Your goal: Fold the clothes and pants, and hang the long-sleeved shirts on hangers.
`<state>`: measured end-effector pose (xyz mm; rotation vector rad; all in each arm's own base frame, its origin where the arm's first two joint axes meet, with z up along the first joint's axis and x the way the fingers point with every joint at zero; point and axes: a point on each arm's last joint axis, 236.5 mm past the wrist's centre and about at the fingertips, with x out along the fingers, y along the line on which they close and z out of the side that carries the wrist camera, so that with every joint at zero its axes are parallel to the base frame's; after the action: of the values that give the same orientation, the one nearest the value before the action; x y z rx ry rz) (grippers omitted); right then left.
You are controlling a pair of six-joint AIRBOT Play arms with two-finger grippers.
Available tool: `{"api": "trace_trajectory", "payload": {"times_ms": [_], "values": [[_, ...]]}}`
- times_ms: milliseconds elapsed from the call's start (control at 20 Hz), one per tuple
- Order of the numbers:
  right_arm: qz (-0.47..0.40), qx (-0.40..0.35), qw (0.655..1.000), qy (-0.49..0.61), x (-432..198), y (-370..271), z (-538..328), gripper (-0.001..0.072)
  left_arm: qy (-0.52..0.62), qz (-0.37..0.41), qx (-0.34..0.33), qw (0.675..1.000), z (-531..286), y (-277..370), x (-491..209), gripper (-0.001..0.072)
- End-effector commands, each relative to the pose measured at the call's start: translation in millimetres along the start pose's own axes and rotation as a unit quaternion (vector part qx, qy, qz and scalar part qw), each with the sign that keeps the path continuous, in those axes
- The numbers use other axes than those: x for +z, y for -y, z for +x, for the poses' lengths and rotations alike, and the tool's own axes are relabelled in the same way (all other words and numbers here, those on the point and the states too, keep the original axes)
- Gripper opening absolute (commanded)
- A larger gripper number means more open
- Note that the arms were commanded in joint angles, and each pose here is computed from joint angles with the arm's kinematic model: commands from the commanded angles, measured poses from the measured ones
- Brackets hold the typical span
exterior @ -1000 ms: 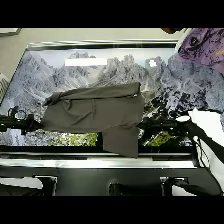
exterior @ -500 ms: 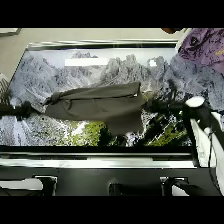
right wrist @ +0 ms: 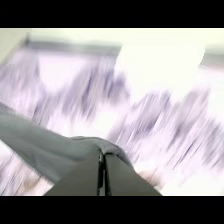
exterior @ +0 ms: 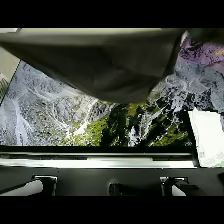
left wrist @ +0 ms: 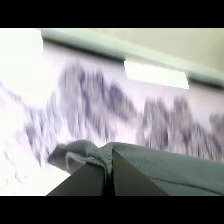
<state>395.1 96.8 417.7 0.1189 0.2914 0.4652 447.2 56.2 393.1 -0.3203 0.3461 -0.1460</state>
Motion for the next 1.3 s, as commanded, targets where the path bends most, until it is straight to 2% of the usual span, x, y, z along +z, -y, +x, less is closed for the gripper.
{"api": "trace_trajectory", "payload": {"times_ms": [0, 200, 400, 550, 650, 800, 900, 1100, 1250], "values": [[-0.06, -0.081, 0.989, 0.111, 62.8, -31.1, -119.8, 0.0033, 0.146, 0.024, 0.081, 0.986, -120.4, 33.3, 57.7, 0.0013], [-0.051, -0.133, 0.978, 0.153, 61.0, -49.6, -202.1, 0.0033, 0.207, 0.0, 0.186, 0.96, -209.6, 25.2, 44.2, 0.0013], [-0.022, -0.147, 0.982, 0.118, 45.6, -32.4, -186.0, 0.0033, 0.193, -0.005, 0.201, 0.96, -209.7, 18.0, 36.6, 0.0013], [0.027, -0.143, 0.989, 0.014, 7.3, 6.5, -112.2, 0.0034, 0.069, 0.0, 0.197, 0.978, -140.0, -14.0, -1.9, 0.0014], [0.069, -0.119, 0.988, -0.074, -30.5, 31.2, -45.8, 0.0034, -0.049, 0.0, 0.185, 0.982, -66.9, -43.0, -52.6, 0.0013], [0.129, -0.081, 0.97, -0.188, -100.2, 66.7, 62.1, 0.0034, -0.196, -0.028, 0.171, 0.965, 41.1, -87.5, -142.9, 0.0013], [0.136, -0.087, 0.954, -0.253, -158.6, 90.2, 127.6, 0.0034, -0.27, -0.045, 0.167, 0.947, 107.6, -115.1, -205.6, 0.0013], [0.162, -0.133, 0.932, -0.296, -253.8, 135.0, 225.8, 0.0034, -0.316, -0.059, 0.169, 0.932, 206.1, -159.0, -299.1, 0.0014], [0.191, -0.158, 0.928, -0.277, -286.4, 162.3, 264.0, 0.0033, -0.295, -0.059, 0.174, 0.938, 242.2, -180.1, -319.7, 0.0013]]}}
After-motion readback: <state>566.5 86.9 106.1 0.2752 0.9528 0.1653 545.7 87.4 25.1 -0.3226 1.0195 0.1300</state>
